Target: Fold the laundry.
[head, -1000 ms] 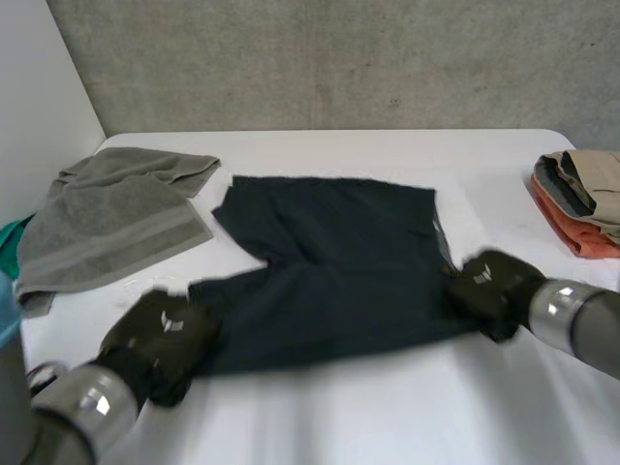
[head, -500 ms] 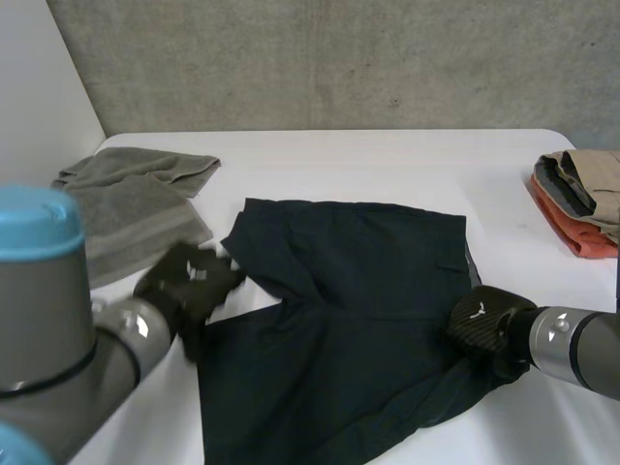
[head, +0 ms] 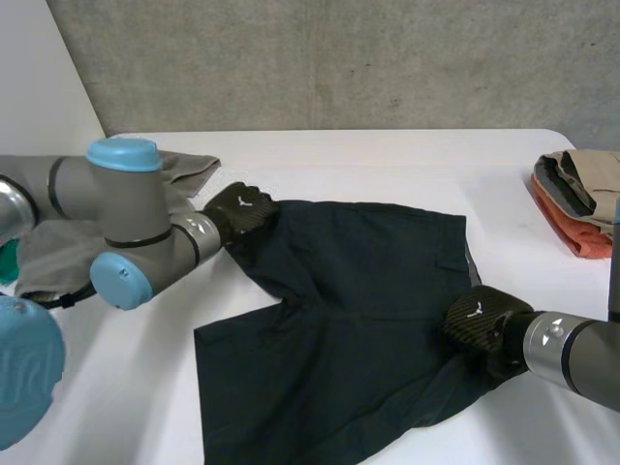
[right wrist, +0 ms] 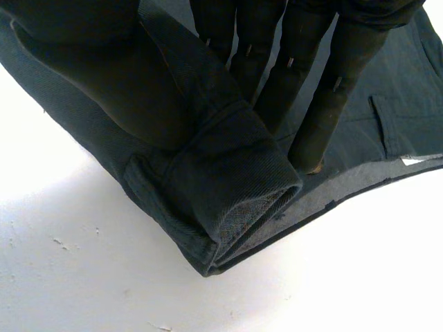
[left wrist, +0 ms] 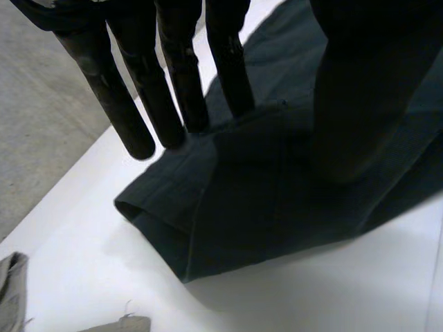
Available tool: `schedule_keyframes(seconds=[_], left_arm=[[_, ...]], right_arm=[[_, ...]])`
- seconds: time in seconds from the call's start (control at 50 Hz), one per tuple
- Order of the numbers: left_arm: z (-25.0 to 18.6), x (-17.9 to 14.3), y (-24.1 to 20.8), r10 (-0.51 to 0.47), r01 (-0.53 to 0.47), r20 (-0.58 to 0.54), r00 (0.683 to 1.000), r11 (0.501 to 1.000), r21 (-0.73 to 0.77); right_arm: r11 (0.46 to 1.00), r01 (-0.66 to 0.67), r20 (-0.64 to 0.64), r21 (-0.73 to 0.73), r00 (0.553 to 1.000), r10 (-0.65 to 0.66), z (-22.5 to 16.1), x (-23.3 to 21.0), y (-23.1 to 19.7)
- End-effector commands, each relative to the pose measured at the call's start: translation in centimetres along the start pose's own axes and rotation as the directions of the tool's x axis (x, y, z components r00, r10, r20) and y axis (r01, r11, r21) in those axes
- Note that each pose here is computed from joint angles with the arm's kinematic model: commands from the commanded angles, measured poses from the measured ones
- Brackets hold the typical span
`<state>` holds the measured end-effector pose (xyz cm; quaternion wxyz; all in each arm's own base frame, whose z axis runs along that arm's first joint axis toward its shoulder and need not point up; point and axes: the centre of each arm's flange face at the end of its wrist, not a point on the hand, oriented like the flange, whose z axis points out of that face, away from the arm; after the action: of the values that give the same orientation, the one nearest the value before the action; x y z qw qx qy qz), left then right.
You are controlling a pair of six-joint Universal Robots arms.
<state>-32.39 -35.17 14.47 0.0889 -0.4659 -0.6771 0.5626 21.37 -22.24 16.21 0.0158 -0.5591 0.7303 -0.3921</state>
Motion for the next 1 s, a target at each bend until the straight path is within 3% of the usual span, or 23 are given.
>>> schedule_keyframes(seconds=[0.02, 0.2, 0.38, 0.48, 0.6, 0.76, 0.9, 1.0], left_arm=[[0.7, 0.4, 0.6, 0.042, -0.042, 0.003, 0.999, 0.999, 0.01], [-2.3, -1.2, 0.4, 0.074, -0.05, 0.196, 0.978, 0.991, -0.128], [-6.2, 0.8, 2.9, 0.176, -0.115, 0.156, 0.972, 0.934, -0.337], [-6.1, 1.3, 3.5, 0.197, -0.134, 0.166, 0.966, 0.934, -0.331], [-6.8, 0.3, 1.5, 0.198, -0.124, 0.259, 0.946, 0.953, -0.275], [-12.0, -1.0, -2.8, 0.106, -0.02, 0.372, 0.922, 0.974, -0.227], [-18.8, 3.7, -3.7, -0.03, 0.101, 0.261, 0.965, 0.96, -0.26], [-22.3, 7.2, -3.5, -0.134, 0.179, 0.181, 0.974, 0.948, -0.263]], right_arm=[[1.0, -0.004, -0.004, -0.004, 1.0, 0.004, 0.3, 0.0, 0.3], [1.0, -0.008, -0.007, -0.003, 1.0, 0.008, 0.3, 0.2, 0.5], [1.0, -0.001, 0.013, 0.019, 1.0, 0.001, 0.2, -0.6, -0.1], [1.0, -0.005, 0.019, 0.028, 1.0, 0.004, 0.1, -0.9, -0.4], [0.999, -0.021, 0.014, 0.038, 1.0, 0.021, 0.1, -0.8, -0.8], [0.996, -0.057, 0.0, 0.074, 0.998, 0.057, 0.0, -0.4, -1.8], [0.966, -0.203, -0.014, 0.162, 0.978, 0.208, 0.2, 1.5, -3.6], [0.931, -0.31, -0.006, 0.193, 0.948, 0.317, 1.2, 2.7, -4.1]])
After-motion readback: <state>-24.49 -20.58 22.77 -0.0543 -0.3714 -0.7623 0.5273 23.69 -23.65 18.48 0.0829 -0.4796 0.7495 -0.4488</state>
